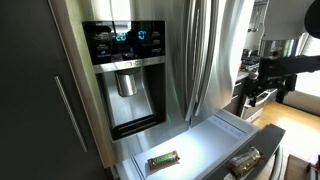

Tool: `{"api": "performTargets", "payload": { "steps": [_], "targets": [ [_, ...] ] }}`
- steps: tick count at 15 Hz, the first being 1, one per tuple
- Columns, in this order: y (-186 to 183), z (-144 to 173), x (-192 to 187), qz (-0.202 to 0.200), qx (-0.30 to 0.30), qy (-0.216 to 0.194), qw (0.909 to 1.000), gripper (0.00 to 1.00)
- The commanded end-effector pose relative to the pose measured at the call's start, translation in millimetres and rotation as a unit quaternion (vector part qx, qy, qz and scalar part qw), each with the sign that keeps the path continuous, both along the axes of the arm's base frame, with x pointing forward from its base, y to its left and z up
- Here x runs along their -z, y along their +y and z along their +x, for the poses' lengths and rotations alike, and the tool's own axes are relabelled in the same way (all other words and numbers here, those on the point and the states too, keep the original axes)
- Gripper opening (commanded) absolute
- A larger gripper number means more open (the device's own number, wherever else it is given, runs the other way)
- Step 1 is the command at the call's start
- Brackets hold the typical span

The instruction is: Take one packet out of the freezer drawer and place it on the edge of the drawer

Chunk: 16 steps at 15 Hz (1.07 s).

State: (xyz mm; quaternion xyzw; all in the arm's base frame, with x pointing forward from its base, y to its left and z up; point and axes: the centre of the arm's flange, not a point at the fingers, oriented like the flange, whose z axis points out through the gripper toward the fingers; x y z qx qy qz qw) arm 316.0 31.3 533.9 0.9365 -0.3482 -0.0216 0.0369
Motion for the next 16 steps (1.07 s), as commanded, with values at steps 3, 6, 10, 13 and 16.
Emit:
{"api": "performTargets", "payload": {
  "steps": [3,6,10,13,16],
  "targets": [
    [0,-13,-14,0.065,-0.071,0.003,0.9953,1.00],
    [-2,-17,-21,0.067,-0.081,0.009,0.9944,1.00],
    [-5,-21,-32,0.058,-0.097,0.011,0.9935,1.00],
    [-4,-15,-30,0.052,-0.097,0.001,0.9939,1.00],
    [-4,-14,-32,0.048,-0.096,0.000,0.9943,1.00]
  ]
}}
